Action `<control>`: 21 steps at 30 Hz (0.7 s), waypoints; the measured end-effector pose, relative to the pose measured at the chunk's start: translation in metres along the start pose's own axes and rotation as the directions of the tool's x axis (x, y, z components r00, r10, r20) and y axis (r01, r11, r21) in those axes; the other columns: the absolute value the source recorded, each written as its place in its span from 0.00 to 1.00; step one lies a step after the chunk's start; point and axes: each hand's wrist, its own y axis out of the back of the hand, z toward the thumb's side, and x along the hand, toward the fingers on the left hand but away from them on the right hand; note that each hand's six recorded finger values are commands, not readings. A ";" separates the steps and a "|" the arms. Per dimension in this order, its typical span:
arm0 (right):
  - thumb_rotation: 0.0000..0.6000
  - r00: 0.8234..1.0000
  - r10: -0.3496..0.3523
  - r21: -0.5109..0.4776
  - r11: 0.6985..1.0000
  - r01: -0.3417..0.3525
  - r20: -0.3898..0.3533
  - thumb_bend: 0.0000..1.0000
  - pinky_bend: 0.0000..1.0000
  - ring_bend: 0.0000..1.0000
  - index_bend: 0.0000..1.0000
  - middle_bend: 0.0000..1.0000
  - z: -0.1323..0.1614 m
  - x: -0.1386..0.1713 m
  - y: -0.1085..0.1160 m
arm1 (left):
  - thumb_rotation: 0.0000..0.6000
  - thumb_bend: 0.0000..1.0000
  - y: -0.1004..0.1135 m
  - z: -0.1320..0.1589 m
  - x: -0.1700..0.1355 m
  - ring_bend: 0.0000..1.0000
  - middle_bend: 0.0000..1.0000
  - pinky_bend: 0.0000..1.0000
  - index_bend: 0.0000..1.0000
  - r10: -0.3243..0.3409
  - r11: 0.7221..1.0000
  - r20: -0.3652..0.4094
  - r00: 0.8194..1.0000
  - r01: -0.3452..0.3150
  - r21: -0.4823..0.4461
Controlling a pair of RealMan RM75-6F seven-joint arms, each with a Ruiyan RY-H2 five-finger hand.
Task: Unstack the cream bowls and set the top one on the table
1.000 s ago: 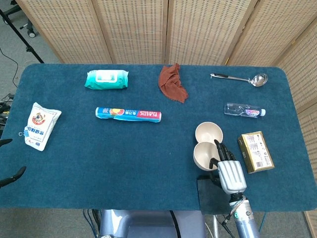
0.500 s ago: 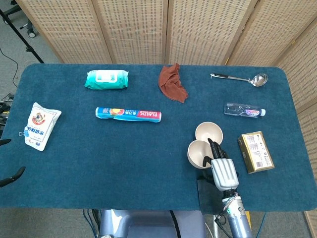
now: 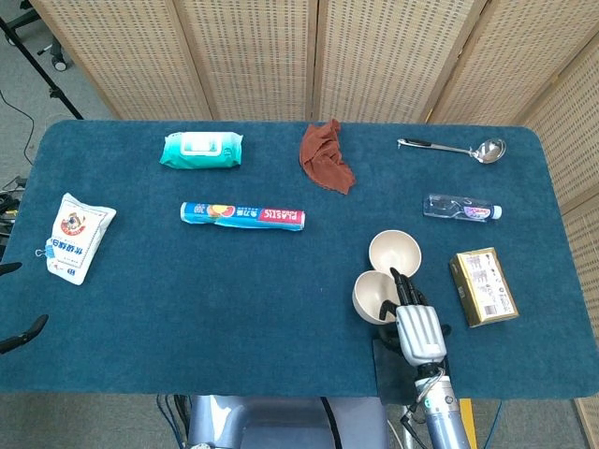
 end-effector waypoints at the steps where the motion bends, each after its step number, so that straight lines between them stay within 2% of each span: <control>1: 1.00 1.000 -0.001 -0.003 1.000 0.001 -0.002 0.39 0.21 0.00 0.62 0.00 0.001 -0.001 -0.001 | 1.00 0.18 0.000 0.000 0.000 0.00 0.00 0.05 0.26 0.000 1.000 0.001 1.000 0.000 0.000; 21: 1.00 0.999 0.046 -0.008 0.999 -0.045 0.008 0.36 0.21 0.00 0.62 0.00 0.001 0.004 -0.021 | 1.00 0.18 0.003 0.001 -0.002 0.00 0.00 0.05 0.26 0.007 1.000 0.003 1.000 -0.007 -0.003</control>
